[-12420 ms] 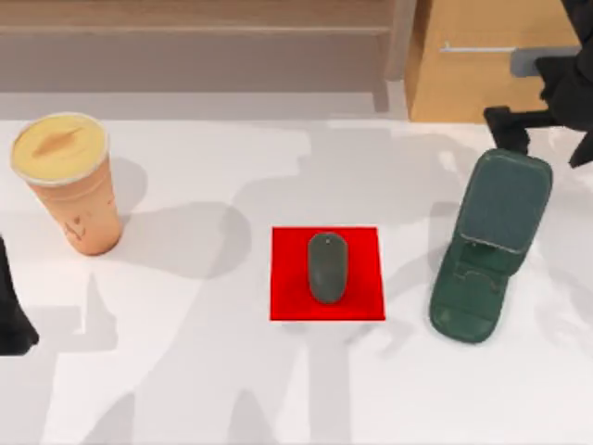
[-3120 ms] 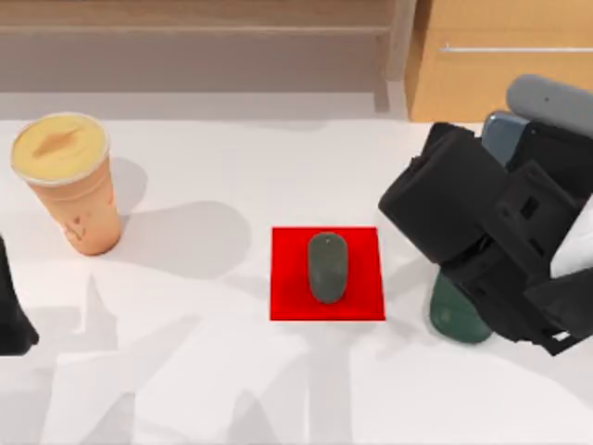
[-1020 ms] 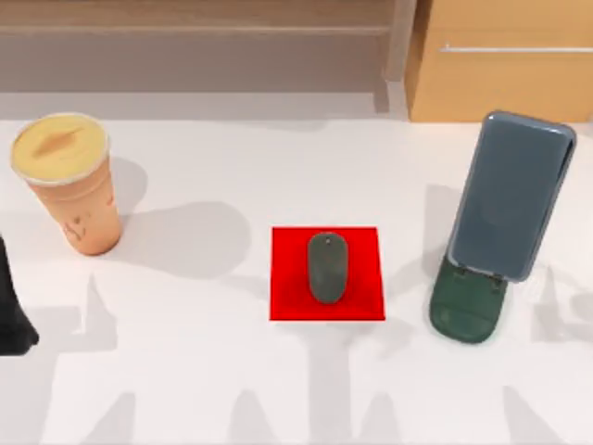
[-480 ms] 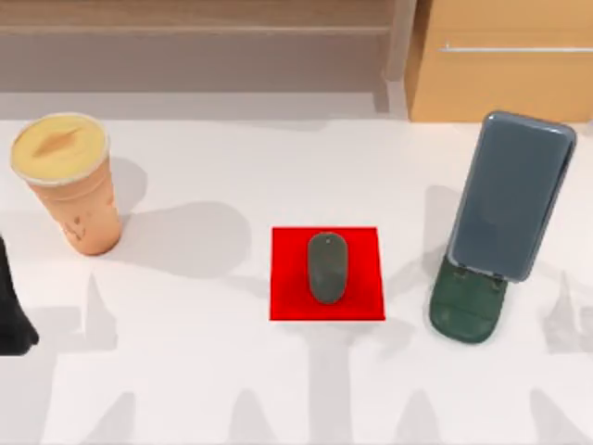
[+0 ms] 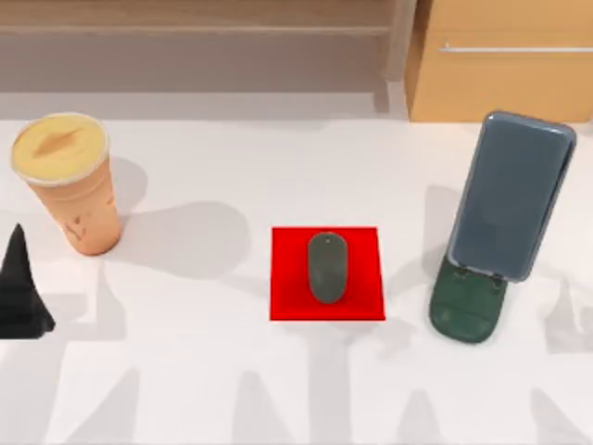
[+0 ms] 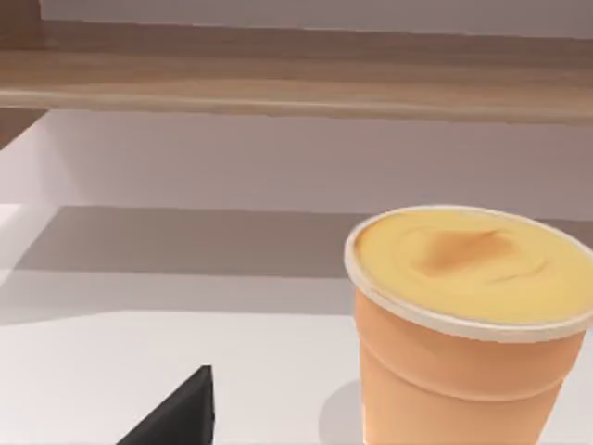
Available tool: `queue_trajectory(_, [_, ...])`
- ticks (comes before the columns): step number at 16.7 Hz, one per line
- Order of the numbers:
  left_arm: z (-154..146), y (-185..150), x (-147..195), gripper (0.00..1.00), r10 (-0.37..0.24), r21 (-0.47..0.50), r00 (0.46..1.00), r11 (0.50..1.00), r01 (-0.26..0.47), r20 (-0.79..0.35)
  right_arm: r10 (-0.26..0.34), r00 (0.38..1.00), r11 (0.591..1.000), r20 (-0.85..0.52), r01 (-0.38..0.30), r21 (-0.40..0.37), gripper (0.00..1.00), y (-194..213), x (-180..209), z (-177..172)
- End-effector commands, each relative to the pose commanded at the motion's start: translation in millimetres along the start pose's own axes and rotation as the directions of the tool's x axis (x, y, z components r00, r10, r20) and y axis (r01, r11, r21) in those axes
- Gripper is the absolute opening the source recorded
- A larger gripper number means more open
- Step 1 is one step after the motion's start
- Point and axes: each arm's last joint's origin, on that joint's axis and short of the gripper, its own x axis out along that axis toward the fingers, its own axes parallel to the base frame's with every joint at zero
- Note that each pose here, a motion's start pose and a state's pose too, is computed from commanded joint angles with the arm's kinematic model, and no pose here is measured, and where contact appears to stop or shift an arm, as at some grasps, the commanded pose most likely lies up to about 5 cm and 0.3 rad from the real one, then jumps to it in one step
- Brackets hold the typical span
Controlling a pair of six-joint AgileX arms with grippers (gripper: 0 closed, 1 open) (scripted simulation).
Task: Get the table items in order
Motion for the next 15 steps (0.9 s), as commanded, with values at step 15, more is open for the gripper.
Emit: queue_trajectory(15, [-51.1, -28.6, 96.5, 1.00, -0.020, -0.011, 0.977, 1.000, 0.018, -0.211, 0.000, 1.000, 1.000, 0.000, 0.000, 0.000, 1.00, 0.0, 0.0, 0.0])
